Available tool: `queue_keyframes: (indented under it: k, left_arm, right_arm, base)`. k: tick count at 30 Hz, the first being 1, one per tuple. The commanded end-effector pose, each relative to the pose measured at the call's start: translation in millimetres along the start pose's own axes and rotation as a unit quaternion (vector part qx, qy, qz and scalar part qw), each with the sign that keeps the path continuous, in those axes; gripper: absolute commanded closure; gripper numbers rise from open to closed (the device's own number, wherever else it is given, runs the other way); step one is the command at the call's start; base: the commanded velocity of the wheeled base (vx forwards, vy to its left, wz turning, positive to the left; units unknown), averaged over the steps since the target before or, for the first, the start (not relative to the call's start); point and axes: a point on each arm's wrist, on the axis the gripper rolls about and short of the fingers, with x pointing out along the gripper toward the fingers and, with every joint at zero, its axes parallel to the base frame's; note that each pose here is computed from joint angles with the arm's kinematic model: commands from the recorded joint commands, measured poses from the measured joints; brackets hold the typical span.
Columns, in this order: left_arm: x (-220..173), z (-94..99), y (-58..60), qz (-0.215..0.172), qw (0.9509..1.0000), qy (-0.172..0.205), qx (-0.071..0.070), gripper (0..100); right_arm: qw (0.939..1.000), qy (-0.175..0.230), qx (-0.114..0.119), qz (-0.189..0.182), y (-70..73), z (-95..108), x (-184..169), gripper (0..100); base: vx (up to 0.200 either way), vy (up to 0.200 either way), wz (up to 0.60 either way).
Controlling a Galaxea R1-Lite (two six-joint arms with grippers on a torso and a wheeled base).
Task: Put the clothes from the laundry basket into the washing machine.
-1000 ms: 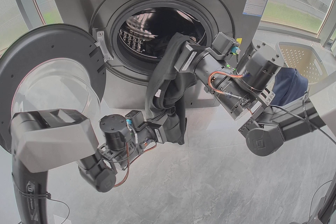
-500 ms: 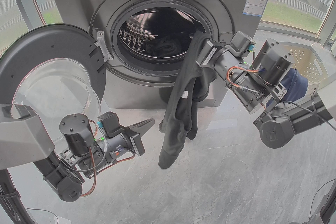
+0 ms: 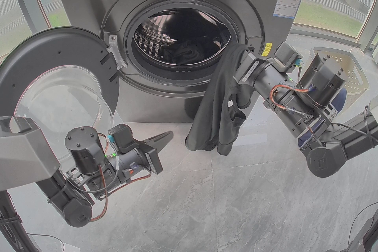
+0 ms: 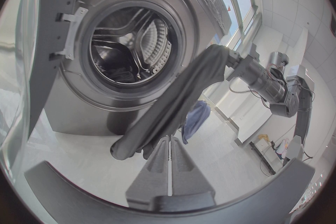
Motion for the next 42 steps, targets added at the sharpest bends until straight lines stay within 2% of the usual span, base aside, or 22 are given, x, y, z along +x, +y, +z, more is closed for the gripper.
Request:
queue_keyframes:
  k: [1, 2, 3, 9, 13, 16, 19, 21, 26, 33, 41, 42]
  left_arm:
    - [10, -14.3, -14.4, -0.027, 0.9994, 0.02, -0.005, 100]
    - [10, -14.3, -14.4, -0.027, 0.9994, 0.02, -0.005, 100]
    - [13, -18.0, -13.9, -0.028, 0.9993, 0.024, -0.004, 0]
    - [25, -30.4, -11.3, -0.027, 0.999, 0.035, -0.002, 0]
    - [30, -37.2, -18.3, -0.04, 0.9983, 0.042, -0.003, 0]
    - [41, -50.1, -27.6, -0.057, 0.997, 0.052, -0.006, 0]
    - [49, -56.8, -29.7, -0.061, 0.9966, 0.054, -0.009, 0]
    - [63, -67.5, -25.9, -0.06, 0.9967, 0.054, -0.003, 0]
    - [84, -79.7, -18.1, -0.055, 0.9976, 0.043, -0.001, 0]
    - [114, -83.3, -8.7, -0.022, 0.9997, -0.003, 0.005, 0]
    - [124, -92.9, -3.4, -0.008, 0.9999, -0.009, 0.008, 0]
    - [128, -93.4, 2.9, 0.005, 0.9998, -0.017, 0.013, 0]
  right_arm:
    - [1.0, -0.005, 0.004, 0.006, 5.0, -2, 8, 100]
    - [1.0, -0.005, 0.004, 0.006, 5.0, -2, 8, 100]
    - [0.9999, -0.013, 0.005, 0.007, 5.3, -4, 16, 100]
    - [0.9997, -0.021, 0.006, 0.009, 8.9, -1, 31, 100]
    - [0.9996, -0.025, 0.008, 0.012, 12.5, 2, 36, 100]
    - [0.9994, -0.025, 0.012, 0.021, 21.2, 3, 39, 100]
    - [0.9992, -0.026, 0.015, 0.026, 25.5, 3, 39, 100]
    - [0.9993, -0.02, 0.016, 0.028, 27.8, -3, 39, 100]
    - [0.9995, -0.019, 0.018, 0.019, 31.7, -9, 41, 100]
    - [0.9994, -0.014, 0.021, 0.023, 36.4, -15, 41, 100]
    - [0.9993, -0.017, 0.022, 0.023, 35.8, -15, 41, 100]
    - [0.9993, -0.016, 0.022, 0.024, 36.3, -16, 40, 100]
  base:
    - [0.0, 0.0, 0.0]
    - [0.0, 0.0, 0.0]
    - [0.0, 0.0, 0.0]
    - [0.0, 0.0, 0.0]
    - [0.0, 0.0, 0.0]
    - [0.0, 0.0, 0.0]
    - [0.0, 0.0, 0.0]
    - [0.0, 0.0, 0.0]
    - [0.0, 0.0, 0.0]
    - [0.0, 0.0, 0.0]
    - [0.0, 0.0, 0.0]
    - [0.0, 0.0, 0.0]
